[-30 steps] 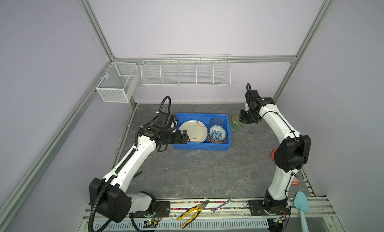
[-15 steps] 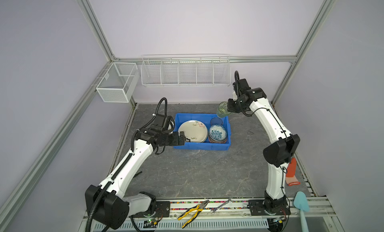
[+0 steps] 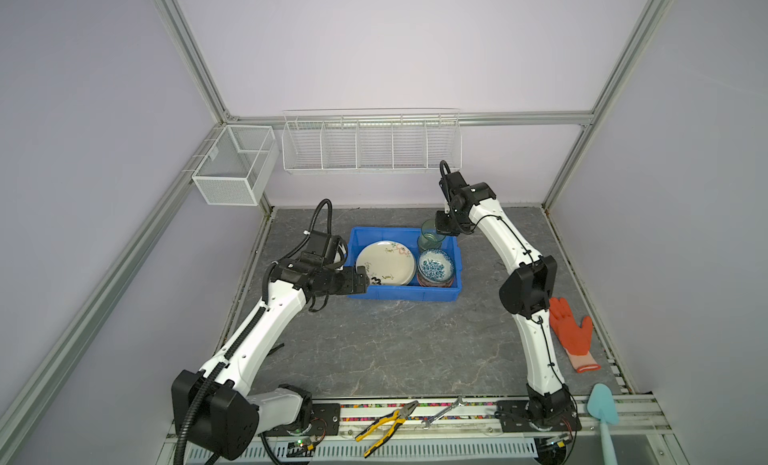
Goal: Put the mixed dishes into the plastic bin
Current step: 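Lower the green cup onto the yellow cup in the bin and release it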
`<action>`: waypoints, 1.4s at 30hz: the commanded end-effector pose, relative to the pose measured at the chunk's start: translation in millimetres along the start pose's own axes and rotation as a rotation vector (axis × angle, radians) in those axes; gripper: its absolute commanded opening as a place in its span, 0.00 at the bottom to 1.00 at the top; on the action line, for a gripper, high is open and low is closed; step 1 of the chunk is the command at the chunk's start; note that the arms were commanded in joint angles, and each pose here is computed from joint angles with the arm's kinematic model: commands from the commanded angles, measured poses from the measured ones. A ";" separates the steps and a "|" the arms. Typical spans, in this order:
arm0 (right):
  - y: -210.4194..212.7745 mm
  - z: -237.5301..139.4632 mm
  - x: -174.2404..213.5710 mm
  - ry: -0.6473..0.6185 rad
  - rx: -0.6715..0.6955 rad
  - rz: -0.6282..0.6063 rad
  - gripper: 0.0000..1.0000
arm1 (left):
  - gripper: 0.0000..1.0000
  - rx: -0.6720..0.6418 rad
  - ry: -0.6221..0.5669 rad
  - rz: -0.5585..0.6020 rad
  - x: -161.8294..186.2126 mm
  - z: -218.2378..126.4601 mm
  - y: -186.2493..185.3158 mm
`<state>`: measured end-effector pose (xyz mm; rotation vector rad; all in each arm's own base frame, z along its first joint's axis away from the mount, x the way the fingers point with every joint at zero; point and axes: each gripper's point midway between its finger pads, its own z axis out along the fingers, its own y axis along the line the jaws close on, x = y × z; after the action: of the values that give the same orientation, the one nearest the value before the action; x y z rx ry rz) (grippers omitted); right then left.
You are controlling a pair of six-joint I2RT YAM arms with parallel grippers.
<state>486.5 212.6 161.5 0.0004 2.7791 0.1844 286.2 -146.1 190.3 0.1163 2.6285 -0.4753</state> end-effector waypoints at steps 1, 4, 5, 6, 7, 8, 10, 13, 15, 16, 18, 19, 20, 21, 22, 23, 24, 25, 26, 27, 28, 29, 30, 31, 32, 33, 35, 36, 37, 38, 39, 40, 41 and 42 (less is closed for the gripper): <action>-4.1 3.7 2.2 0.001 0.024 0.012 0.06 | 1.00 -0.002 0.003 0.008 2.9 -0.4 4.0; -7.1 4.3 3.4 0.003 0.040 0.010 0.07 | 0.99 0.002 0.006 0.006 3.1 0.2 4.1; -7.2 5.2 4.3 0.005 0.044 0.007 0.06 | 1.00 0.003 0.007 0.003 3.1 -0.1 4.4; -8.3 5.3 4.5 0.004 0.050 0.006 0.06 | 1.00 0.006 0.006 0.003 3.1 -0.2 3.8; -8.1 5.3 5.9 0.006 0.056 0.000 0.06 | 1.00 0.008 0.004 0.003 3.0 -0.7 3.3; -9.6 5.3 5.2 0.002 0.062 -0.001 0.06 | 1.00 0.010 0.003 0.000 3.2 -1.1 3.2; -12.1 4.9 5.6 -0.001 0.081 -0.006 0.07 | 1.00 0.011 0.003 -0.002 3.6 -1.0 3.0; -12.4 5.9 4.2 -0.010 0.093 -0.013 0.07 | 1.00 0.014 0.001 -0.006 4.2 -1.6 3.0; -13.1 11.5 5.4 -0.002 0.101 -0.014 0.07 | 1.00 0.014 0.001 -0.008 4.2 -1.9 3.2; -12.9 14.7 6.5 0.004 0.104 -0.016 0.06 | 1.00 0.015 0.002 -0.009 4.6 -2.0 3.0; -14.0 21.2 8.3 0.015 0.113 -0.019 0.07 | 1.00 0.014 0.001 -0.009 4.5 -2.0 3.1; -14.9 24.1 9.0 0.018 0.118 -0.020 0.07 | 1.00 0.011 0.002 -0.008 4.8 -2.2 3.6; -14.6 27.3 10.1 0.024 0.120 -0.021 0.07 | 1.00 0.008 0.001 -0.010 5.0 -2.7 4.4; -14.3 31.1 11.7 0.030 0.121 -0.023 0.06 | 1.00 0.007 0.001 -0.010 5.1 -2.5 4.7; -14.6 33.6 12.5 0.036 0.121 -0.021 0.07 | 1.00 0.007 -0.002 -0.007 4.6 -3.2 4.3; -13.3 35.3 13.7 0.039 0.120 -0.024 0.07 | 1.00 0.005 0.000 -0.009 4.9 -3.2 4.8; -13.0 36.1 14.0 0.041 0.119 -0.024 0.07 | 0.99 0.005 -0.001 -0.009 4.7 -3.4 5.1; -11.8 35.4 13.9 0.039 0.116 -0.025 0.09 | 1.00 0.005 -0.003 -0.010 4.1 -3.5 5.0; -11.8 34.8 14.1 0.039 0.116 -0.024 0.11 | 1.00 0.005 0.000 -0.009 4.3 -3.5 4.8; -11.7 33.0 12.7 0.032 0.115 -0.024 0.13 | 1.00 0.006 -0.003 -0.009 3.7 -4.1 4.7; -11.6 31.4 12.1 0.028 0.114 -0.027 0.17 | 1.00 0.005 -0.003 -0.010 3.4 -3.6 5.0; -11.7 29.1 11.3 0.024 0.114 -0.029 0.20 | 1.00 0.005 -0.003 -0.009 3.0 -3.5 4.9; -12.3 27.0 10.4 0.020 0.114 -0.029 0.21 | 1.00 0.006 -0.002 -0.012 2.6 -3.1 4.6; -11.7 24.2 9.7 0.015 0.113 -0.032 0.23 | 1.00 0.006 -0.001 -0.013 2.2 -2.7 4.6; -12.1 20.6 7.8 0.006 0.112 -0.032 0.25 | 1.00 0.009 -0.001 -0.015 1.7 -2.6 3.9; -11.3 16.5 6.5 -0.003 0.109 -0.032 0.27 | 1.00 0.012 0.000 -0.015 1.7 -2.7 3.2; -9.7 6.7 2.6 -0.025 0.099 -0.032 0.33 | 1.00 0.015 -0.003 -0.015 0.0 -2.7 2.4; -9.2 1.6 1.0 -0.035 0.096 -0.033 0.35 | 1.00 0.014 -0.002 -0.017 -0.1 -2.7 2.6; -8.6 -4.3 -0.5 -0.045 0.090 -0.031 0.36 | 1.00 0.015 -0.004 -0.015 -1.0 -3.2 1.9; -8.2 -12.0 -2.7 -0.060 0.084 -0.030 0.38 | 1.00 0.016 -0.008 -0.018 -2.3 -3.8 1.9; -7.7 -19.5 -4.3 -0.073 0.079 -0.029 0.39 | 1.00 0.016 -0.011 -0.020 -3.3 -4.6 1.7; -8.0 -28.0 -5.5 -0.085 0.074 -0.028 0.41 | 1.00 0.018 -0.013 -0.022 -4.3 -4.9 1.1; -7.8 -37.4 -6.5 -0.100 0.070 -0.028 0.43 | 1.00 0.022 -0.018 -0.023 -6.2 -5.7 0.0; -7.8 -45.9 -7.0 -0.112 0.066 -0.029 0.45 | 1.00 0.026 -0.021 -0.024 -7.7 -5.9 -1.1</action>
<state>486.8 202.6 153.6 -0.0091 2.7632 0.0498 284.2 -142.5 185.8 0.0951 2.6420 -0.4894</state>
